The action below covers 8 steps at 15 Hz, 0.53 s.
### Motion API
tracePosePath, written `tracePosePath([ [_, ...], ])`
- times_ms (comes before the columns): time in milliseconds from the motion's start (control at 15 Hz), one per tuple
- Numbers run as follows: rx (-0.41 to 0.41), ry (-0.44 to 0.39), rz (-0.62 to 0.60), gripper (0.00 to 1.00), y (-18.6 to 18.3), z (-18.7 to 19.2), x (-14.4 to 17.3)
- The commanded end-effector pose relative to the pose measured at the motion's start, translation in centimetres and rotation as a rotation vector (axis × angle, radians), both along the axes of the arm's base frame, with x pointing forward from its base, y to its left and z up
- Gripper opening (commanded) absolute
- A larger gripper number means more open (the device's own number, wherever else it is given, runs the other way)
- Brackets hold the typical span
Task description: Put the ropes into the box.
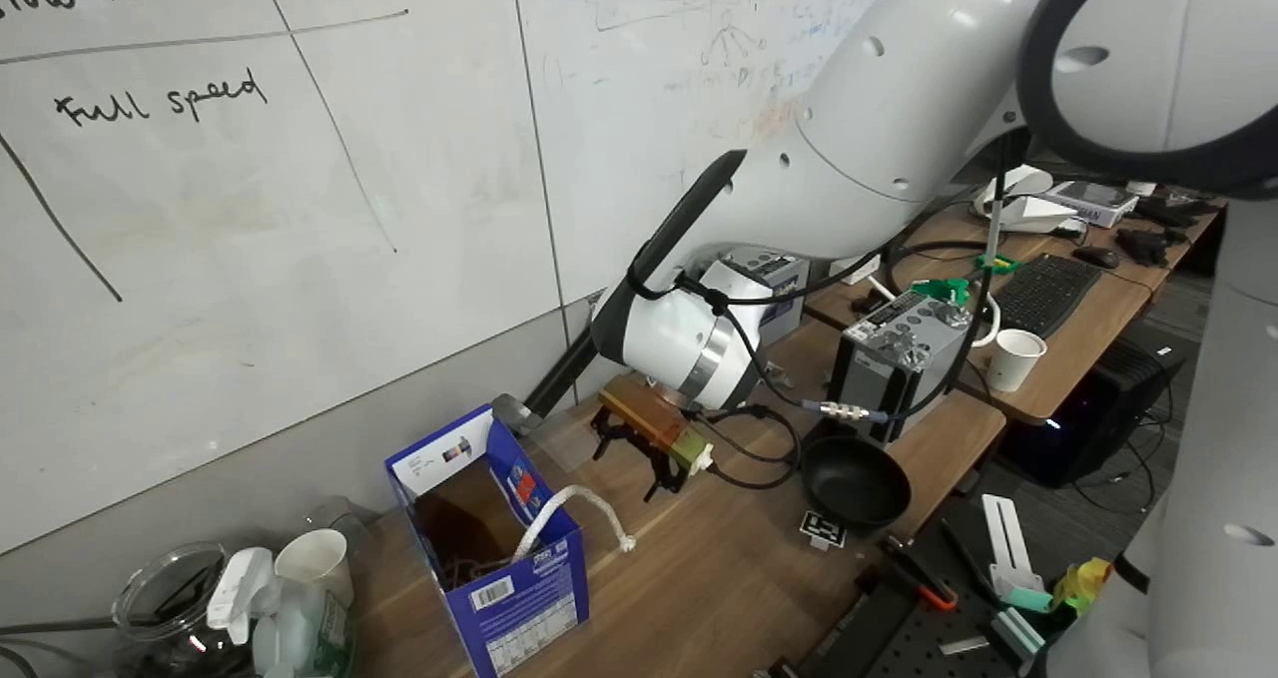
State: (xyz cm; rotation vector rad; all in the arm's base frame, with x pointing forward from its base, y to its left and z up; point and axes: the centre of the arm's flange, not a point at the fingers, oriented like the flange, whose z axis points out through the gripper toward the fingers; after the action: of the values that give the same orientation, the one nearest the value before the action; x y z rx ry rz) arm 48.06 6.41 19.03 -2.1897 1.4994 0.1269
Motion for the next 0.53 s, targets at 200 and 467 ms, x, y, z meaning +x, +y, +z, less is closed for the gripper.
tracePosePath([
  [200,0.045,-0.038,0.044,1.0,0.5,-2.4,2.4],
  [467,0.077,-0.031,0.084,1.0,1.1,-3.4,3.2],
])
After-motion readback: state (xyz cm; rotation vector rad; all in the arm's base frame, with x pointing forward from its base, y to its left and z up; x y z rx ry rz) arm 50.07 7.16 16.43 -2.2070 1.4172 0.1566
